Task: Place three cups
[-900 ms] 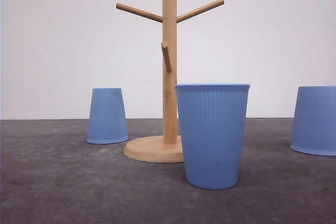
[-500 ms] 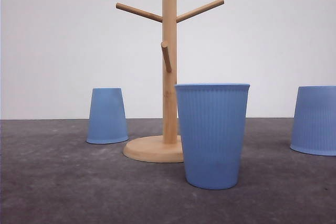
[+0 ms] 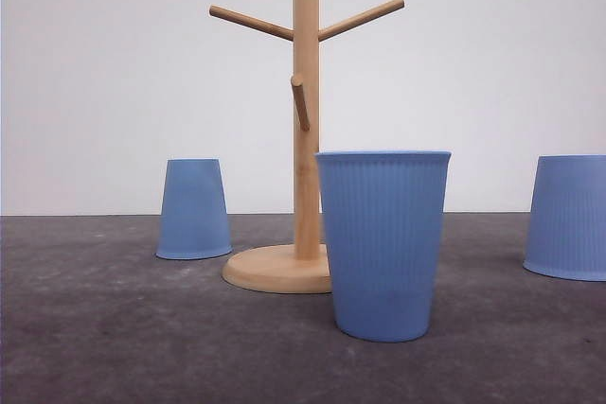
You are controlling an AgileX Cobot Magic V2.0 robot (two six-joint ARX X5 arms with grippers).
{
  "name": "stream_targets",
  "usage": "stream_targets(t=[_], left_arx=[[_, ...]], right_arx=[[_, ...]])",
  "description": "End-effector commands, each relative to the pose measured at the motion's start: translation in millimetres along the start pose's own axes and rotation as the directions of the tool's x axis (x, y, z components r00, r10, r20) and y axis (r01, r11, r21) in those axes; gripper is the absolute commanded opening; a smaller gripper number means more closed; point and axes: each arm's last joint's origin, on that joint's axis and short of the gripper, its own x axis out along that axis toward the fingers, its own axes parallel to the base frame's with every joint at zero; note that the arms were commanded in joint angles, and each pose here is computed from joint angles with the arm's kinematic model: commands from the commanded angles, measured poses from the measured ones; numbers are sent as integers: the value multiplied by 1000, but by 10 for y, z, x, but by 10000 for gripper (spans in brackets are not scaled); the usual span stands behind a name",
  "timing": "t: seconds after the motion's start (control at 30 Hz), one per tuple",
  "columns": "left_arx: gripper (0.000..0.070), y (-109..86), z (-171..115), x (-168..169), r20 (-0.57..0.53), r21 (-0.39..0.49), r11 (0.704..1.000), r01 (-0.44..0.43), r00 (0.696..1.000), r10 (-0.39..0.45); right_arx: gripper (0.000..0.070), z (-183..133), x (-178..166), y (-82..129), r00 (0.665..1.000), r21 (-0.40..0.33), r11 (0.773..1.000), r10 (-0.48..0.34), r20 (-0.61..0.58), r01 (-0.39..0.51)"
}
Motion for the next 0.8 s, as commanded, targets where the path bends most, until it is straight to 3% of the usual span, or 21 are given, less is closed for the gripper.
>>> stream_targets(t=[0.0,0.2,0.4,0.5,0.67,0.73,0.77], left_arx=[[3,-39,55,35,-59,50,998,44,997,-41],[3,-117,133,251,-260,93,977,193,952,-163],[3,-273,123,354,-319,163,939,303,917,-241],[3,-375,65,395,-371,258,890,376,889,-268],[3,-517,-30,413,-435,417,773,478,852,-292],[3,-553,-55,410,-436,467,745,476,857,-275],[4,-563,-61,408,-430,486,739,466,864,-262]], right_arx=[[6,37,35,15,999,-84,996,26,-27,-28],[6,20,265,26,977,-122,983,117,-178,-140],[7,12,393,43,964,-144,975,131,-233,-167],[8,13,399,91,961,-165,967,153,-230,-194],[21,-4,396,185,947,-203,943,211,-242,-263],[92,-14,393,217,943,-224,934,223,-248,-279],[166,-18,392,228,941,-235,929,226,-250,-286]])
